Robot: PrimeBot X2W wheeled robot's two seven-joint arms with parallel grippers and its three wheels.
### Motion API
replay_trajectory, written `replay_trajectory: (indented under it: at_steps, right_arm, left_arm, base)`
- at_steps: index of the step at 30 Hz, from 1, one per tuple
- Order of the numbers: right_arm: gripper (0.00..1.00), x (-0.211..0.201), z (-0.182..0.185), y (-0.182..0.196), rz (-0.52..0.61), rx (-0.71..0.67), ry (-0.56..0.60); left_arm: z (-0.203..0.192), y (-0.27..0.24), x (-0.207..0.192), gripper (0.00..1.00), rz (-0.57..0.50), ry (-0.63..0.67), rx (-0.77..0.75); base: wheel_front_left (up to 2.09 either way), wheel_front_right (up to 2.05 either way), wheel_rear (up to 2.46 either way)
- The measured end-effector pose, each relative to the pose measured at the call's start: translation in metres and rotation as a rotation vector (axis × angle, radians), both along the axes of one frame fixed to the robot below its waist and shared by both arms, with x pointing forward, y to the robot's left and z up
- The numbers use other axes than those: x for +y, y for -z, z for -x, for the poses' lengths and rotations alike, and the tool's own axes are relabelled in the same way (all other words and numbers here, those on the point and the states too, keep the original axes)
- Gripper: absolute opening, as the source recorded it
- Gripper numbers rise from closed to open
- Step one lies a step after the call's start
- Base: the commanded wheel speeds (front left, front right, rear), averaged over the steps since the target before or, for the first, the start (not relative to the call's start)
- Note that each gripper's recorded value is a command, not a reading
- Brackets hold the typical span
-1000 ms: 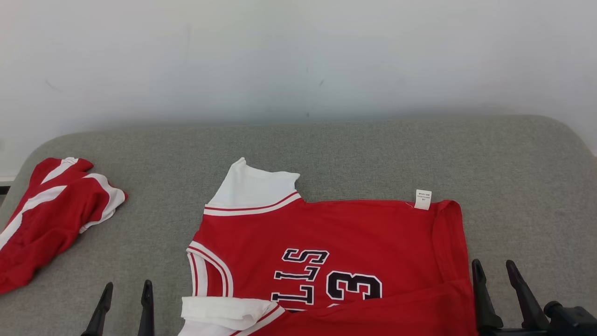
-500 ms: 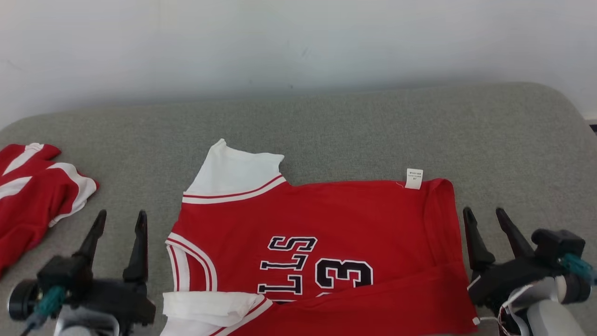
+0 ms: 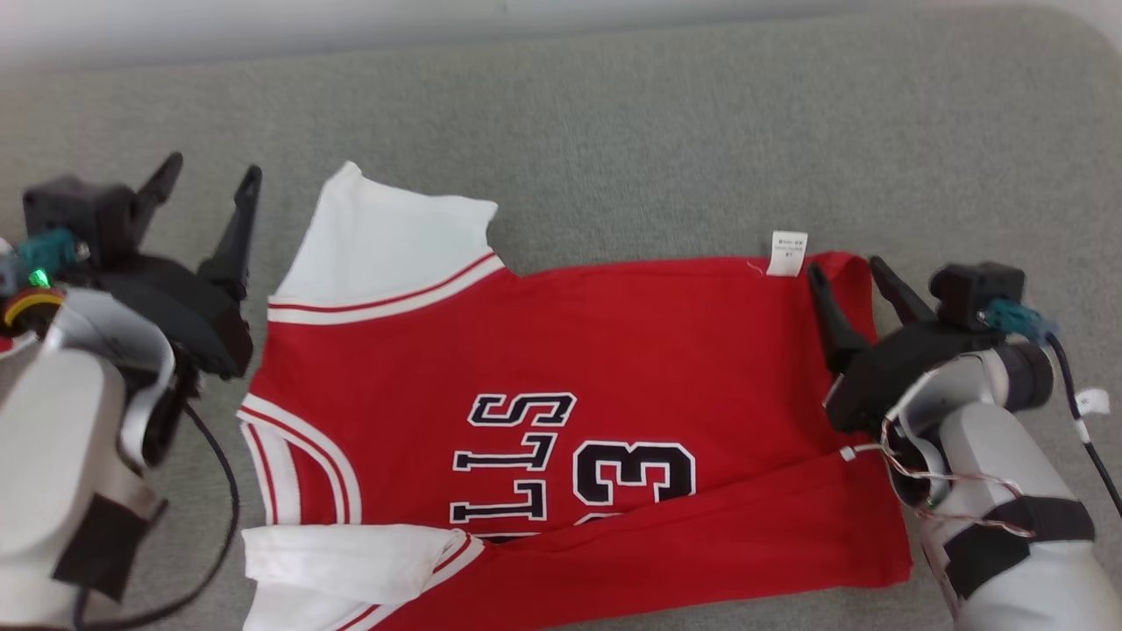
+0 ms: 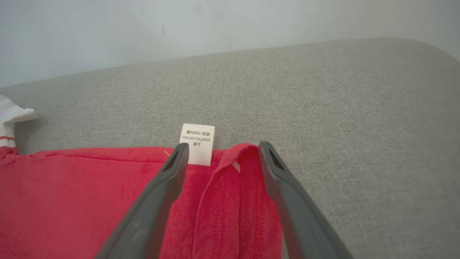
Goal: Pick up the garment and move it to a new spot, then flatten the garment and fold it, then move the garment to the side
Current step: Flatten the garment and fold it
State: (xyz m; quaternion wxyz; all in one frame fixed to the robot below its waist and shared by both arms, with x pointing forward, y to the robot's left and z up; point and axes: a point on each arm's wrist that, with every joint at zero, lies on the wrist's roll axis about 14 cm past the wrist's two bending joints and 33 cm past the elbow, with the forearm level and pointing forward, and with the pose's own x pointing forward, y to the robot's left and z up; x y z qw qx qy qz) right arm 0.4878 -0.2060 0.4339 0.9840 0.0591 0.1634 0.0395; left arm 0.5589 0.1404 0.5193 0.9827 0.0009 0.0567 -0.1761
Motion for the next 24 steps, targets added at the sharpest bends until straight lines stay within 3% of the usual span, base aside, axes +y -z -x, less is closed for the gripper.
replay_trajectory:
  at_steps: [8,24]
  right_arm:
    - [1.00,0.006,-0.009,0.032,0.006,0.116,-0.014]
    - [1.00,0.001,-0.015,0.035,0.013,0.126,-0.011]
  left_arm:
    - [-0.035,0.052,-0.019,1.00,-0.088,0.074,0.182]
    - [-0.053,0.102,-0.051,1.00,-0.093,0.135,0.357]
  base:
    - [0.00,0.00,0.00]
    - [0.00,0.00,0.00]
